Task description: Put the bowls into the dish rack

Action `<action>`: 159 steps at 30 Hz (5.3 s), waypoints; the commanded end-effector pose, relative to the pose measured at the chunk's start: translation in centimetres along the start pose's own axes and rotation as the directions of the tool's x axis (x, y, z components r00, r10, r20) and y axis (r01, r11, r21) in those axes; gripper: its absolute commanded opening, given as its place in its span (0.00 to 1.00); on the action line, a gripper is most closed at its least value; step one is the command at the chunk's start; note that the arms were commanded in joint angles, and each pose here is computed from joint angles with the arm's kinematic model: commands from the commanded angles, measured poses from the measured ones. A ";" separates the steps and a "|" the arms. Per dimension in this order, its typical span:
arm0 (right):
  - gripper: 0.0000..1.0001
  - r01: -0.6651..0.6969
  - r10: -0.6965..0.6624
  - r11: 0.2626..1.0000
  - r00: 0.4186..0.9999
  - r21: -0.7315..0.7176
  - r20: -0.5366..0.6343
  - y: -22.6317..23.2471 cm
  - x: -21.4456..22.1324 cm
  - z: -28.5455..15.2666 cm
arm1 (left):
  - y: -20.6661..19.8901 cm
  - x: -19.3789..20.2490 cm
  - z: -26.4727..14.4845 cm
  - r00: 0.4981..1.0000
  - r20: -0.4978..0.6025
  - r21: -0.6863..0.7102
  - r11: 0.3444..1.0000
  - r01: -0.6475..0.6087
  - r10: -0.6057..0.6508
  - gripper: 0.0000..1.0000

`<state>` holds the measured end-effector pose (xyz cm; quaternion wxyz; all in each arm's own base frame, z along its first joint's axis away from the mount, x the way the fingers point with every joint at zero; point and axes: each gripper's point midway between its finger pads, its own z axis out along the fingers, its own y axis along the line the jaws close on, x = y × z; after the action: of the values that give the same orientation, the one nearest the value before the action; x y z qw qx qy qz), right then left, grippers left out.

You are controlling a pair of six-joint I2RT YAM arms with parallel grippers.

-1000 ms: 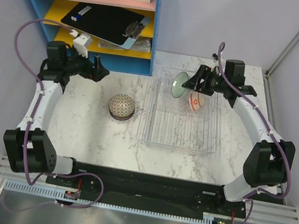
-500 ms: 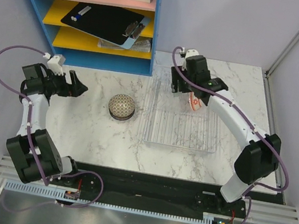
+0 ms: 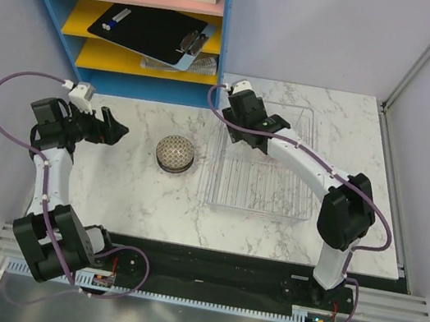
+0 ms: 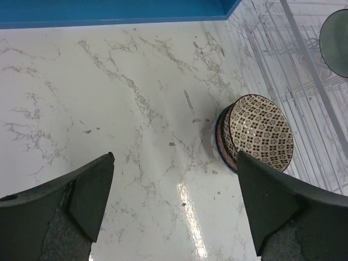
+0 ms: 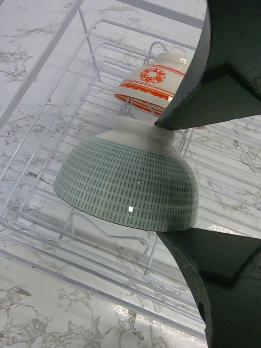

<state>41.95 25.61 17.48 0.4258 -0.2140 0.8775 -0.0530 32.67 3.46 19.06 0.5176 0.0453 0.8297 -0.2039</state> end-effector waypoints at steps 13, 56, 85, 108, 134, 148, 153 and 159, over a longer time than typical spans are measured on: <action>0.00 -0.055 0.055 0.998 0.997 0.010 0.047 1.7 -2.0 2.0 | -0.7 -0.8 -0.2 0.997 0.049 0.036 0.997 -0.062 0.061 1.00; 0.97 0.016 -0.027 0.964 0.999 -0.264 -0.040 5.6 -0.5 1.2 | -1.0 -0.7 -0.1 0.997 0.050 0.056 0.997 -0.061 0.059 1.00; 0.97 0.254 -0.218 0.953 0.953 -0.163 0.209 -7.0 -2.3 -14.9 | -7.7 3.7 9.3 0.923 -0.230 0.193 0.944 -0.267 0.308 1.00; 0.97 0.103 -0.077 0.989 0.970 -0.102 0.232 -11.7 9.2 -15.7 | -9.3 5.4 10.2 0.897 -0.271 0.226 0.929 -0.294 0.350 0.76; 0.98 0.431 -0.516 0.500 0.845 -0.752 0.140 1.9 16.8 -18.0 | -7.8 6.0 8.6 0.874 -0.300 0.150 0.924 -0.353 0.383 0.79; 0.98 0.504 -0.608 0.636 0.794 -0.584 0.023 1.8 16.3 -9.9 | -7.8 6.7 7.9 0.872 -0.306 0.145 0.924 -0.353 0.381 0.79; 0.97 0.547 -0.633 0.666 0.774 -0.507 0.004 0.6 15.5 -8.3 | -8.0 6.8 7.9 0.874 -0.308 0.152 0.926 -0.346 0.377 0.79; 0.98 0.588 -0.660 0.679 0.751 -0.440 -0.015 -0.4 14.2 -7.0 | -8.1 7.0 7.9 0.875 -0.306 0.158 0.926 -0.342 0.375 0.79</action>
<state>24.53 18.77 10.37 0.1984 -0.5921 0.7799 0.0419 33.90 -7.73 11.58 0.3817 0.2404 0.8820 -0.1364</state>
